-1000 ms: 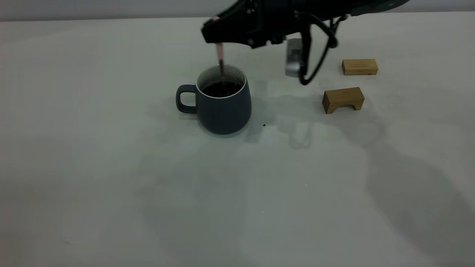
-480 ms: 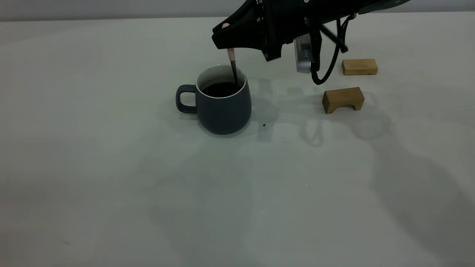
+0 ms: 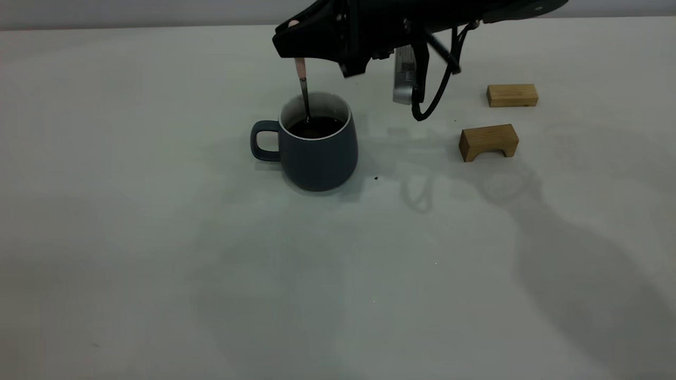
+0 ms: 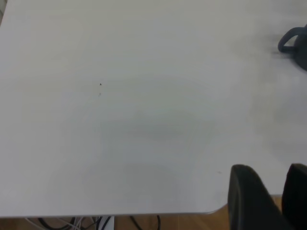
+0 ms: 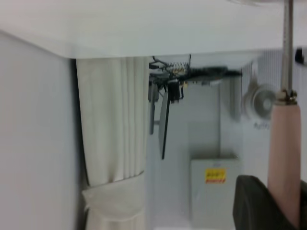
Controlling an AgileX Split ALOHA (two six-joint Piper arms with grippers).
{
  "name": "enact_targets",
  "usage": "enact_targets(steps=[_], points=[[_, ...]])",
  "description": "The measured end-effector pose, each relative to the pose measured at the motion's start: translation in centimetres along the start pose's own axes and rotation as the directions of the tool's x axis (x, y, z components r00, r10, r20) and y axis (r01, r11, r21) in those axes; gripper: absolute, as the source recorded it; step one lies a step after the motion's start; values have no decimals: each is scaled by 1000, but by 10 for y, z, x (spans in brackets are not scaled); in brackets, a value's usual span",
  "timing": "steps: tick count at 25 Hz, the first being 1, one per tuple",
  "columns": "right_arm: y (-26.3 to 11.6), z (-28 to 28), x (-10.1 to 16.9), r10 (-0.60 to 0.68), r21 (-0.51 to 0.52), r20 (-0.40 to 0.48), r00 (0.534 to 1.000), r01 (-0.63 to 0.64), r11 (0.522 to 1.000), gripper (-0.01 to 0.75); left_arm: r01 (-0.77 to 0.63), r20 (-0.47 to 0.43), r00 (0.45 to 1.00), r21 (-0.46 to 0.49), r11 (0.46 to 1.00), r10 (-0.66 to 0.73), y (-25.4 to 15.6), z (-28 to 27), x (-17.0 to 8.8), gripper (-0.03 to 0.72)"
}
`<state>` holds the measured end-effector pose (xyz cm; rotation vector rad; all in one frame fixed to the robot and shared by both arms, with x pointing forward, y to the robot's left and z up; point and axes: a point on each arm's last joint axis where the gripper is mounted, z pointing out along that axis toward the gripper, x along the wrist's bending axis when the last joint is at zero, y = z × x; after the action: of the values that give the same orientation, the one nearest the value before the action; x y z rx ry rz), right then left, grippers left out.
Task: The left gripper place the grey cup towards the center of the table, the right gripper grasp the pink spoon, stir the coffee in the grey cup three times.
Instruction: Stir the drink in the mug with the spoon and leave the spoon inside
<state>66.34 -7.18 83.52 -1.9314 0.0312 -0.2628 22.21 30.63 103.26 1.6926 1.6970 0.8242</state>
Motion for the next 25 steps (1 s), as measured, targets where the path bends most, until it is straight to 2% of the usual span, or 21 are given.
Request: enact_targets(steps=[4,7,12,18,21,25], points=[[9,-9,3,-97,-56,24,995,99,994,96,0,0,1000,0,1000,0,0,0,0,243],[15,-17,2,-95,-72,82,992,101,992,96,0,0,1000,0,1000,0,0,0,0,243],[14,-15,-4,53,-87,126,991,-42,995,96,0,0,1000,0,1000,0,0,0,0,243],[-1,5,-10,132,-23,69,989,-130,991,96,0,0,1000,0,1000,0,0,0,0,243],[-2,8,-8,64,-19,33,997,-63,998,96,0,0,1000,0,1000,0,0,0,0,243],[14,5,-7,-39,-41,37,999,41,998,96,0,0,1000,0,1000,0,0,0,0,243]])
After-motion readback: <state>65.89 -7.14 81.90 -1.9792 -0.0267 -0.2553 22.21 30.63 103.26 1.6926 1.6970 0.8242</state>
